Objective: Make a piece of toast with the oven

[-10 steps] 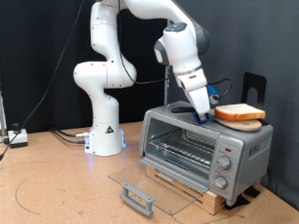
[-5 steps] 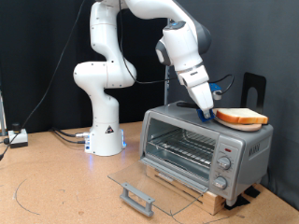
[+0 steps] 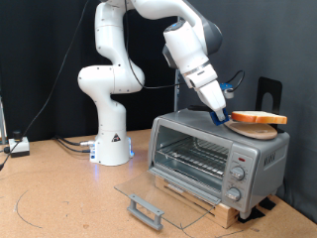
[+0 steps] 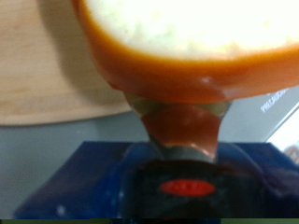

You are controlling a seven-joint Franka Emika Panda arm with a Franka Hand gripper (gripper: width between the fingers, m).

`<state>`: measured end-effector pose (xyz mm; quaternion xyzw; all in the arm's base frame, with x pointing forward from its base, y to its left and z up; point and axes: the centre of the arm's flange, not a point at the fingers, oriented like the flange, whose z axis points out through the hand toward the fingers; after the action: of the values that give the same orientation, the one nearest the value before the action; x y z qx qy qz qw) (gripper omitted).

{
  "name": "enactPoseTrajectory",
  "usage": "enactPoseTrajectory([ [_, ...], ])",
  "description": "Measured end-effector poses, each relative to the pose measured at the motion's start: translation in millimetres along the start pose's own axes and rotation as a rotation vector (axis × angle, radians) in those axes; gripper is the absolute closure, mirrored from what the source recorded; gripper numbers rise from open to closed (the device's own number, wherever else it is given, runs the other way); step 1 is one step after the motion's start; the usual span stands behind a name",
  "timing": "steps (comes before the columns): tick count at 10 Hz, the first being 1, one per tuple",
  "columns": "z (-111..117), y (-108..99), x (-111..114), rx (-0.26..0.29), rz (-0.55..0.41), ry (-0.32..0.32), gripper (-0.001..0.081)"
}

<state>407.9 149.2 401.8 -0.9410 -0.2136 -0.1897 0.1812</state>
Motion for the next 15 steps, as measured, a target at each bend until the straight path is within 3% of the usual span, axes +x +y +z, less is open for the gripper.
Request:
enactPoseTrajectory([
  [4, -16.8, 12.6, -7.3, 0.039, 0.032, -0.029, 0.0396],
  [6, -17.0, 16.9, -8.3, 0.029, 0.039, -0.016, 0.0396],
  [9, -32.0, 58.2, -25.3, 0.011, 0.074, -0.007, 0.0396],
  [11, -44.8, 85.3, -40.5, 0.010, 0.098, -0.047, 0.0396],
  [15, -73.7, 136.4, -71.4, 0.045, 0.129, -0.026, 0.0396],
])
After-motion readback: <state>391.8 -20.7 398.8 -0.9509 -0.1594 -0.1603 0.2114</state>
